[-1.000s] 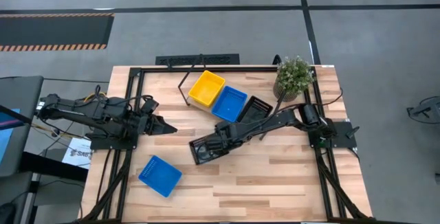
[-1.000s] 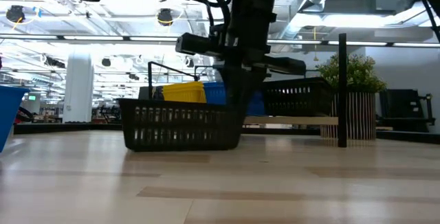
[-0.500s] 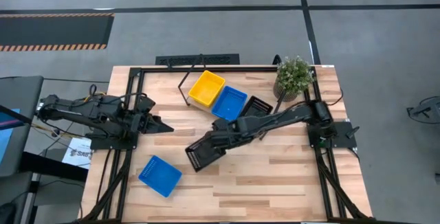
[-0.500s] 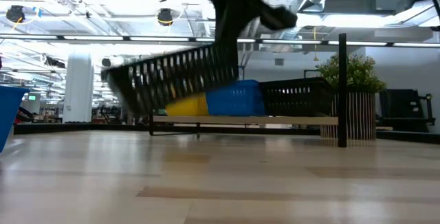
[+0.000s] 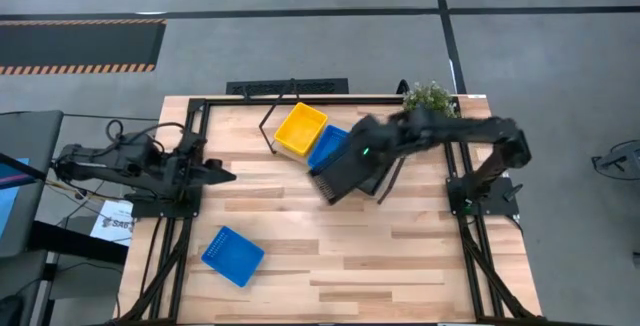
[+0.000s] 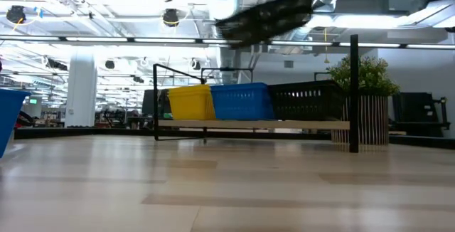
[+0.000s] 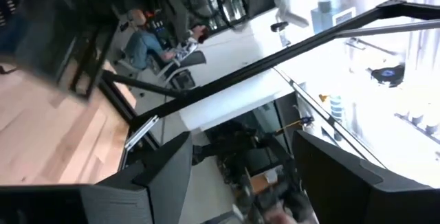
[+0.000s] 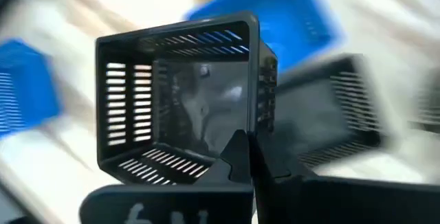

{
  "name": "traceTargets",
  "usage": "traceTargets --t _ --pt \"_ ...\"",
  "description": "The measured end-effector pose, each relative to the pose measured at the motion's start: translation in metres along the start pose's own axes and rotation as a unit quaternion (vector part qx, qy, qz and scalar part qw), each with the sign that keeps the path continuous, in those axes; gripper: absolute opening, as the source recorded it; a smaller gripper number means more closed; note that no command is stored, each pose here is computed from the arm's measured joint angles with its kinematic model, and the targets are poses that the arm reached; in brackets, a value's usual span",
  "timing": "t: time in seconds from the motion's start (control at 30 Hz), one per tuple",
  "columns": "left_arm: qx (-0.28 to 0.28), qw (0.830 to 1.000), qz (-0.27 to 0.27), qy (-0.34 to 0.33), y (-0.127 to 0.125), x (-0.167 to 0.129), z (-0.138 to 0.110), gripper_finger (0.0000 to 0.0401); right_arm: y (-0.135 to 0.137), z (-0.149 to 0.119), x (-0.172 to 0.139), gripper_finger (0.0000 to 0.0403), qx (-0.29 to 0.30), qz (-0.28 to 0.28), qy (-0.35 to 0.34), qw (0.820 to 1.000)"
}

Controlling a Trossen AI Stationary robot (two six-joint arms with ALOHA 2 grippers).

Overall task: Stack baskets on shelf by color
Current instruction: Stack the black bin on the top of the black bin on the shelf

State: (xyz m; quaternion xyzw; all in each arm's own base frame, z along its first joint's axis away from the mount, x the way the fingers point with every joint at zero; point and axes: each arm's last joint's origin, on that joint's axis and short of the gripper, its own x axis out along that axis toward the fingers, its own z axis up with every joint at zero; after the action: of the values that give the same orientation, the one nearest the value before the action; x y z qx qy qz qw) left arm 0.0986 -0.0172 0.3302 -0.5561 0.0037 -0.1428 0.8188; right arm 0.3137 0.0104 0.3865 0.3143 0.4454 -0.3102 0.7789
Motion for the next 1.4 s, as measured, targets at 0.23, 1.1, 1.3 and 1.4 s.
traceTargets --t 0.23,1.1,1.3,1.4 --pt "0.003 1.000 -0.001 -0.004 -0.001 -0.009 0.000 0.0238 -0.066 0.016 -0.040 0.0001 -0.034 -0.048 0.011 0.998" --pt "0.009 0.912 0.134 -0.388 0.002 -0.018 0.022 0.0238 -0.165 0.067 -0.028 0.0001 -0.246 0.164 -0.131 0.946" --pt "-0.001 0.888 0.154 -0.434 0.005 -0.021 0.024 0.0238 -0.176 0.066 -0.014 0.0002 -0.246 0.186 -0.111 0.945" --pt "-0.009 0.885 0.152 -0.441 0.006 -0.022 0.026 0.0238 -0.182 0.064 -0.006 0.0002 -0.243 0.185 -0.100 0.947"
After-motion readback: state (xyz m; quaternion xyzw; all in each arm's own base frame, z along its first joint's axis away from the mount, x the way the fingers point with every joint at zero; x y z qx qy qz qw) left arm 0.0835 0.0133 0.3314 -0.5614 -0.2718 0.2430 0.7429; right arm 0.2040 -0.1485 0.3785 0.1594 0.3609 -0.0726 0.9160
